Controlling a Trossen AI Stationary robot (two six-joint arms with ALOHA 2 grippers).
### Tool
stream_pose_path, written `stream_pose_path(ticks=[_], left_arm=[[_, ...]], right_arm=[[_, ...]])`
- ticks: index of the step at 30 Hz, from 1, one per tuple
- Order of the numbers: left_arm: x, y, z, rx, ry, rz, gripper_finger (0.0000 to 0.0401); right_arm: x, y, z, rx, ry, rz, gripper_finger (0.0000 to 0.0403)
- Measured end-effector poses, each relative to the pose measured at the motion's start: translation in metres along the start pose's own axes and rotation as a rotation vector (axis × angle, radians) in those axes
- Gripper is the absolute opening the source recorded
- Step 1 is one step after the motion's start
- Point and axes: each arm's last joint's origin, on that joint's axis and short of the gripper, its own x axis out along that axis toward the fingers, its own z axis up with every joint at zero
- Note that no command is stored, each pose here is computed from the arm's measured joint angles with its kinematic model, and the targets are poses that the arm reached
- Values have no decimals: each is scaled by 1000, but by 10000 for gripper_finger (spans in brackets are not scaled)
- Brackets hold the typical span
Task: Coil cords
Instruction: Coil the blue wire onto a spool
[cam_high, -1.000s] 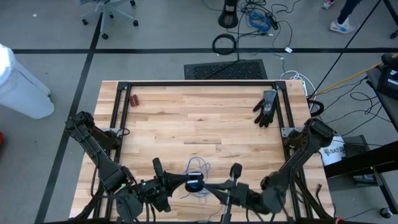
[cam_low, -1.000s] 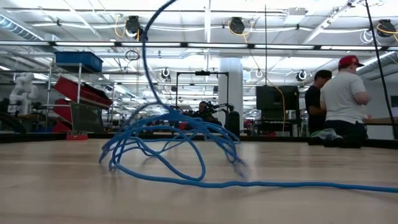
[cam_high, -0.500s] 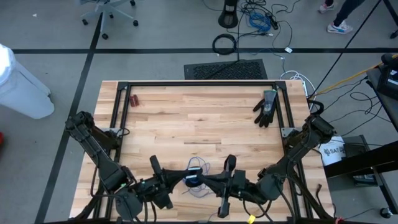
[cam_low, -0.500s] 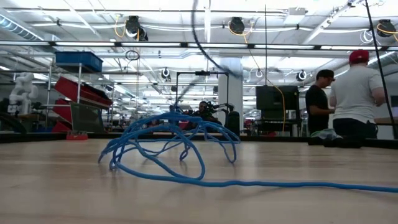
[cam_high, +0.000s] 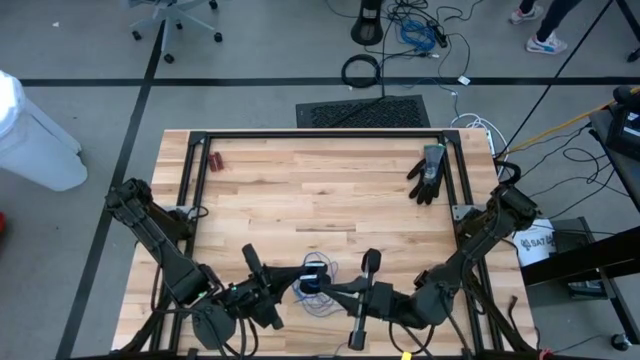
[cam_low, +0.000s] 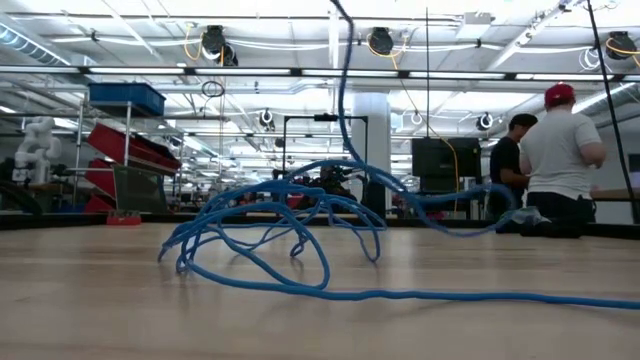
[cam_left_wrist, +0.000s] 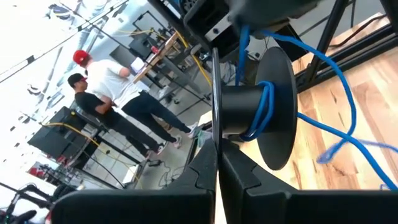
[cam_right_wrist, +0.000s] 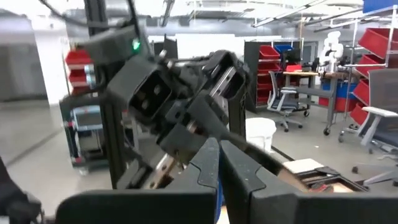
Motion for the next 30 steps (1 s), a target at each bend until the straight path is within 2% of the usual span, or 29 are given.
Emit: stream_pose_path(ticks=[6,12,14,19,22,27,30], left_arm=[[0,-1,0,-50,-4,-13,6],[0,-2,-2,-48,1,-30,6],[0,-2,-3,-43,2,-32,6],[0,-3,-4,-19,8,-40,6],[0,-4,-5,-10,11,-43,6],[0,-4,-5,-5,12,-44,6],[0,-4,-5,-6,10,-50,6]], right_arm=[[-6,5,-8,-84,63,27,15],[-31,21,-17,-242,135,94,54],[-41,24,-22,-246,175,66,61],[-64,30,-44,-151,292,21,70],[-71,36,-67,-84,346,1,70],[-68,52,-120,9,355,-53,71],[-57,62,-158,45,365,-20,75]])
